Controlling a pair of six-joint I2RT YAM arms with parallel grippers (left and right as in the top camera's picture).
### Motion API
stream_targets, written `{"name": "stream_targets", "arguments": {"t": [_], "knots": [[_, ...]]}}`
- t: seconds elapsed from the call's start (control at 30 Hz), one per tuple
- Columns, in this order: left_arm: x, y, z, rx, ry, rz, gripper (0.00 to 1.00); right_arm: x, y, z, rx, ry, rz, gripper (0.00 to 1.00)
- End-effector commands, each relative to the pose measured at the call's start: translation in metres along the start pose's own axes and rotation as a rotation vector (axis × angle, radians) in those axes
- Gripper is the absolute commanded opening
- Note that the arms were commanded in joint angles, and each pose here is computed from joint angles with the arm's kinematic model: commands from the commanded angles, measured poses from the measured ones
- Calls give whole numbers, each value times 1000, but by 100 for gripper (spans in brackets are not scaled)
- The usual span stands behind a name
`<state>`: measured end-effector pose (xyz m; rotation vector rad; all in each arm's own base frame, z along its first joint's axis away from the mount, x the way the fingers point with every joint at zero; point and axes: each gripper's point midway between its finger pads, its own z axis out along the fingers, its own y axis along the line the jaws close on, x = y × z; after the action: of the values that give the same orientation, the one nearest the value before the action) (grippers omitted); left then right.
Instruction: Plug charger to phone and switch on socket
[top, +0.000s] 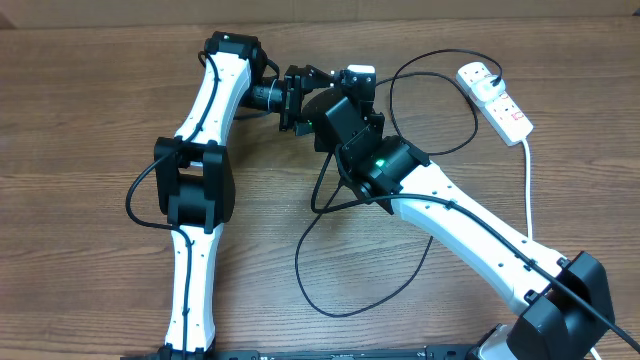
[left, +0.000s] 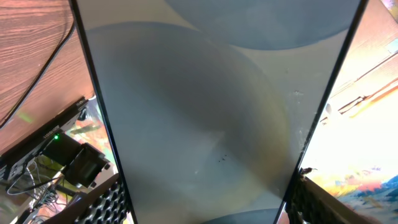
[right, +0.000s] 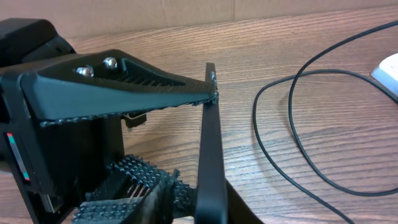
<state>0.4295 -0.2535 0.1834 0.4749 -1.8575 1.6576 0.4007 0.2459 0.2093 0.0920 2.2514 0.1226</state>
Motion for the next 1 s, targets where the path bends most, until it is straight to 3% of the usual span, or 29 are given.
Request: {"name": "stream_targets", "arguments": {"t": [0.0, 0.13, 0.27, 0.6, 0.97], "knots": [[4, -10, 1, 34, 15, 49, 66, -7, 6, -3, -19, -14, 10, 14], [4, -10, 1, 34, 14, 50, 66, -6, 5, -3, -17, -10, 7, 13], [4, -10, 1, 34, 15, 50, 66, -6, 5, -3, -16, -7, 6, 4], [1, -12, 1, 34, 14, 90, 69, -5, 5, -3, -14, -6, 30, 4], [-3, -13, -3, 36, 6, 102, 73, -47, -11, -33, 0, -160, 396, 4]]}}
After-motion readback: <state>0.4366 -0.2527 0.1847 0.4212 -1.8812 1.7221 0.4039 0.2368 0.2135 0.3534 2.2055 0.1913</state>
